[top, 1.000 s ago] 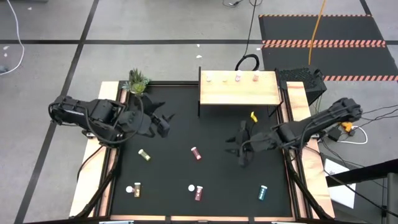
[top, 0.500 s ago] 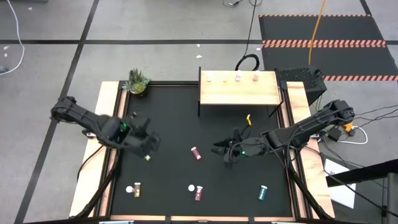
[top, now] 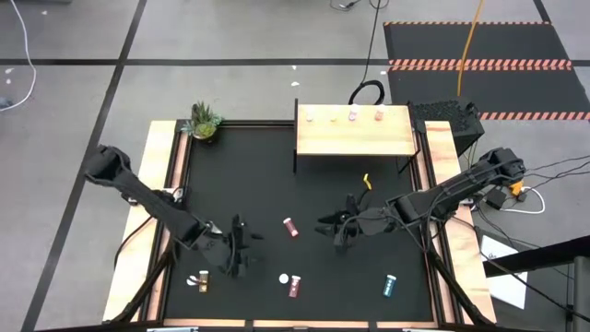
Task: Pick and place medicine bottles onto shelf by color
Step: Put the left blue pill bottle on the shelf aligned with the other blue pill bottle
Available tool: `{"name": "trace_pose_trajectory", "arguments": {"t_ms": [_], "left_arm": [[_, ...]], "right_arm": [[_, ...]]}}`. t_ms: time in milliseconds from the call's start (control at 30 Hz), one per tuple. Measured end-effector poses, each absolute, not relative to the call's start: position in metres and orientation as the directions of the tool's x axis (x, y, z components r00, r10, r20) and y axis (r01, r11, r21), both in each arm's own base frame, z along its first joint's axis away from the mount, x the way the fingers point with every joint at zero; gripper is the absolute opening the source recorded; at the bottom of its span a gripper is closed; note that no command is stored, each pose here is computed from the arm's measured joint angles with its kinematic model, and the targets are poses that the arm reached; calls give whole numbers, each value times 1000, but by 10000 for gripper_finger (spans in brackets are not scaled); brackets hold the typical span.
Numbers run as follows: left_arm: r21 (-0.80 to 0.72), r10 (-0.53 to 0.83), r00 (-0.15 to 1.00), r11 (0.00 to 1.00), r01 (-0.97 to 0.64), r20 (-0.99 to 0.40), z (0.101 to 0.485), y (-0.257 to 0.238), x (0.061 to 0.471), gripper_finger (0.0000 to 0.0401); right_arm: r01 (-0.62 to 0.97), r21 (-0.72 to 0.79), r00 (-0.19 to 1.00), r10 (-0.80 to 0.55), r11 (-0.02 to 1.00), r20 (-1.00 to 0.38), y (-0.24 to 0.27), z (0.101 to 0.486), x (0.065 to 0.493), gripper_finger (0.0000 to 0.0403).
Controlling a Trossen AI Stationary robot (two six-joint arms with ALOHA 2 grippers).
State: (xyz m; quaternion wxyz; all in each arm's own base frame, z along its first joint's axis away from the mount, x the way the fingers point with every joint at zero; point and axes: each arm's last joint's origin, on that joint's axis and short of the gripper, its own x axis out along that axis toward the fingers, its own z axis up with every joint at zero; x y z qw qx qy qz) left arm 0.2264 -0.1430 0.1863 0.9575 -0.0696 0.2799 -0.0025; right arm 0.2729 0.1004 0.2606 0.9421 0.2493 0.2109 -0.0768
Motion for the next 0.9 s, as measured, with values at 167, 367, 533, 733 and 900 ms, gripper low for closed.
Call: {"name": "trace_pose_trajectory", "arguments": {"t_ms": [167,367,533,733,900], "left_arm": [[-167,-175,894,979,114,-412,152,-152,227,296],[-102,-221,871,975,196,-440,115,-163,242,296],[-69,-268,851,961,267,-452,94,-178,259,296],[-15,-266,853,957,290,-450,86,-188,277,296],[-40,-284,840,953,300,-463,81,-184,283,296]], "right_arm": [[204,446,902,9,871,-431,102,262,273,139],[186,496,908,45,848,-417,103,263,274,139],[201,535,910,47,821,-413,104,264,274,139],[197,540,911,51,818,-409,105,264,274,139],[199,538,909,50,819,-414,105,264,274,139]]}}
